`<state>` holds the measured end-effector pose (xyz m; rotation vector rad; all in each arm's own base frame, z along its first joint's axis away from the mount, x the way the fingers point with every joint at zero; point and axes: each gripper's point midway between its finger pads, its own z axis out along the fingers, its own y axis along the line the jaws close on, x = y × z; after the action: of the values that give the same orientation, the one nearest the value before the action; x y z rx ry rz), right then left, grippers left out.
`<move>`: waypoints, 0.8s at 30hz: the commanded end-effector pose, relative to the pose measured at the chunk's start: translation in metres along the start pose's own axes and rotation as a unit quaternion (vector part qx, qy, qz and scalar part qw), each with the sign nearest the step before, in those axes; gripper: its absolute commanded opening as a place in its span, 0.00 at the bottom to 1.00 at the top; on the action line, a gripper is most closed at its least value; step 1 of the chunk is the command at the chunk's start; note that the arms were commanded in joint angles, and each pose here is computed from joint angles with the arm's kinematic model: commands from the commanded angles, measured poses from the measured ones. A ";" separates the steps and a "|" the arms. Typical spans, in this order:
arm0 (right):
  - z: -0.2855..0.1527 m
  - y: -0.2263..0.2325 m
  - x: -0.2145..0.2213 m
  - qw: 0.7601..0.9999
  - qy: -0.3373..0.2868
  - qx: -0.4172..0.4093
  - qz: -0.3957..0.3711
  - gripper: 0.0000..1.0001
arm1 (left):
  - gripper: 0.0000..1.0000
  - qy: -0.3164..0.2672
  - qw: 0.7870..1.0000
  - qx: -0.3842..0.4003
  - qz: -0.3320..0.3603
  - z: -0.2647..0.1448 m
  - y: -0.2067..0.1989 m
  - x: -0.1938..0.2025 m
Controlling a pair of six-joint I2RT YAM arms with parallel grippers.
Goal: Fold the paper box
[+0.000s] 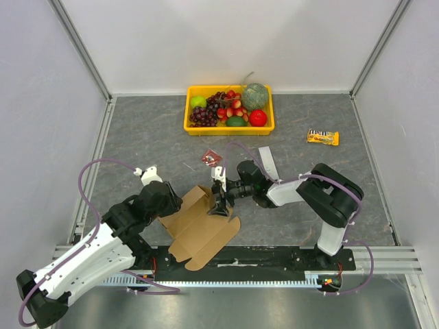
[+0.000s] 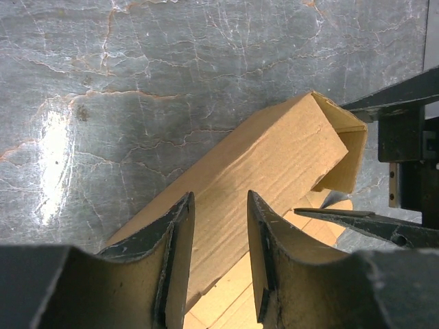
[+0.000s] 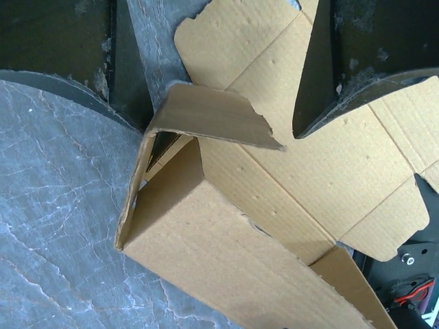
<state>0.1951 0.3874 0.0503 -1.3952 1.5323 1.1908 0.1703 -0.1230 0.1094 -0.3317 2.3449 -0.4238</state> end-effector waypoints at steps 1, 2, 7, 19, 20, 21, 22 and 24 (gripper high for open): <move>-0.010 -0.002 -0.021 0.999 0.021 0.013 -0.047 0.90 | 0.43 0.005 1.000 0.010 -0.004 0.000 -0.002 0.005; -0.013 -0.003 -0.019 0.998 0.031 0.019 -0.050 0.91 | 0.43 0.005 1.000 0.011 -0.005 0.000 -0.002 0.005; -0.024 -0.009 -0.012 0.994 0.071 0.042 -0.068 0.92 | 0.43 0.004 1.000 0.013 -0.005 -0.001 -0.002 0.004; -0.047 -0.021 -0.016 0.986 0.128 0.061 -0.086 0.92 | 0.43 0.002 1.000 0.021 -0.005 -0.003 -0.004 0.003; -0.050 -0.022 -0.019 0.986 0.129 0.062 -0.087 0.92 | 0.43 0.002 1.000 0.022 -0.005 -0.003 -0.004 0.004; -0.054 -0.024 -0.020 0.985 0.134 0.067 -0.087 0.92 | 0.43 0.002 1.000 0.023 -0.006 -0.004 -0.005 0.003; -0.058 -0.029 -0.022 0.983 0.137 0.081 -0.091 0.92 | 0.43 0.001 1.000 0.024 -0.006 -0.004 -0.004 0.003; -0.068 -0.050 -0.020 0.973 0.158 0.141 -0.089 0.91 | 0.43 0.001 1.000 0.026 -0.006 -0.004 -0.005 0.003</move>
<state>0.2198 0.3406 0.0618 -1.5955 1.6527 0.8255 0.1671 -0.1252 0.1108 -0.3251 2.3357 -0.4666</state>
